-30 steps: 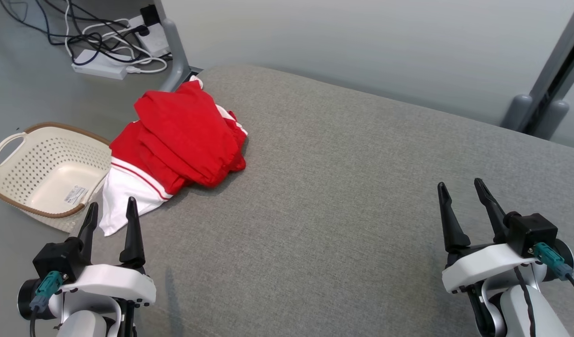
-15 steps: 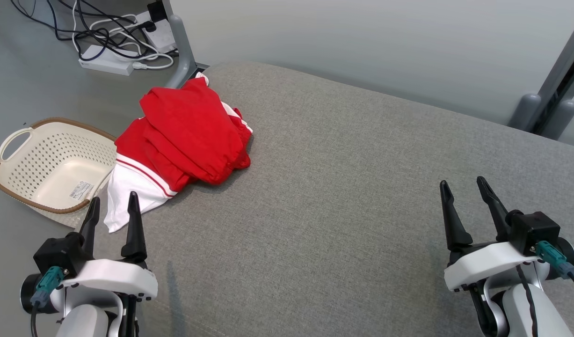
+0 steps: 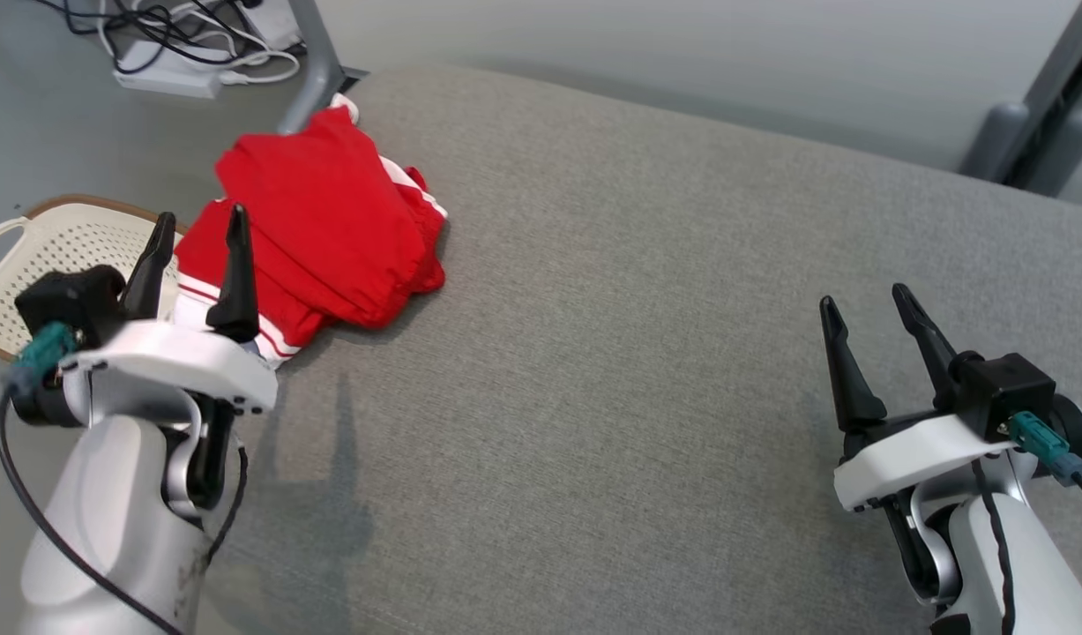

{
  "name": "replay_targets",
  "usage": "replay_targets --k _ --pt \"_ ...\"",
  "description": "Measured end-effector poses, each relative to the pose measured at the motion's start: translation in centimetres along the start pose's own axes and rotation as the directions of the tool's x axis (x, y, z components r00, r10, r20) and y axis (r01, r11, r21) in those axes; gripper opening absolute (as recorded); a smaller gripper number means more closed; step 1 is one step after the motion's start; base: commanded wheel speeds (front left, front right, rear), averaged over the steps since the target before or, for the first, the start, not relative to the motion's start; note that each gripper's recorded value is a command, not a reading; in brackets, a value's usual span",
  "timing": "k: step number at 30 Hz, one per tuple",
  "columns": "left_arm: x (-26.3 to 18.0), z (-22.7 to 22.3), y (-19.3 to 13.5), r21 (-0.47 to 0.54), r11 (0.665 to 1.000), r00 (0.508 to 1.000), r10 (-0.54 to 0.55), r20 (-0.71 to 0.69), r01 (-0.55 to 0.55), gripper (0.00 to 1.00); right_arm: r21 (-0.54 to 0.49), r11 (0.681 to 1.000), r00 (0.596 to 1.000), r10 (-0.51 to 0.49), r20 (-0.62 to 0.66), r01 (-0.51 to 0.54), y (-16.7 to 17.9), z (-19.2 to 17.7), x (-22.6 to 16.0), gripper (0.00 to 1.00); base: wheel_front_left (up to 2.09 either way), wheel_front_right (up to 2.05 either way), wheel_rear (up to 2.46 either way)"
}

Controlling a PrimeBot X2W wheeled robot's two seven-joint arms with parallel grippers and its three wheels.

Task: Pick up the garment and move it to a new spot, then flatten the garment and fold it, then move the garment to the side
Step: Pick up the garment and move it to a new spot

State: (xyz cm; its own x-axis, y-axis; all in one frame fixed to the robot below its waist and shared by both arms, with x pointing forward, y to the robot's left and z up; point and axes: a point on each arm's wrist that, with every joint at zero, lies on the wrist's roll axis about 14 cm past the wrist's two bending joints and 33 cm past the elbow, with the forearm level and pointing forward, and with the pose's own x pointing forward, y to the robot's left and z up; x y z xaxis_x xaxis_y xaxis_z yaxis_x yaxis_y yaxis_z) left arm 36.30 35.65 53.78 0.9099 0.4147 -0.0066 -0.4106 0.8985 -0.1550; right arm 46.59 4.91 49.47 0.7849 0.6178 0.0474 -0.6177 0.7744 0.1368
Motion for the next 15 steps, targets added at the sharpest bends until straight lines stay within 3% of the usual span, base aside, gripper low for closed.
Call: replay_targets --k 6,15 --pt "3.1 -3.9 -0.7 -0.013 1.0 0.986 -0.017 -0.163 0.015 1.0 -0.004 0.999 0.999 -0.033 -0.02 0.033 -2.1 -1.1 0.1 1.0 0.0 0.0 0.0" --pt "6.1 -11.4 -1.2 -0.018 1.0 0.925 0.011 -0.38 -0.019 1.0 -0.006 0.996 0.994 -0.09 -0.062 0.09 -5.6 -3.4 0.1 1.0 0.0 0.0 0.0"
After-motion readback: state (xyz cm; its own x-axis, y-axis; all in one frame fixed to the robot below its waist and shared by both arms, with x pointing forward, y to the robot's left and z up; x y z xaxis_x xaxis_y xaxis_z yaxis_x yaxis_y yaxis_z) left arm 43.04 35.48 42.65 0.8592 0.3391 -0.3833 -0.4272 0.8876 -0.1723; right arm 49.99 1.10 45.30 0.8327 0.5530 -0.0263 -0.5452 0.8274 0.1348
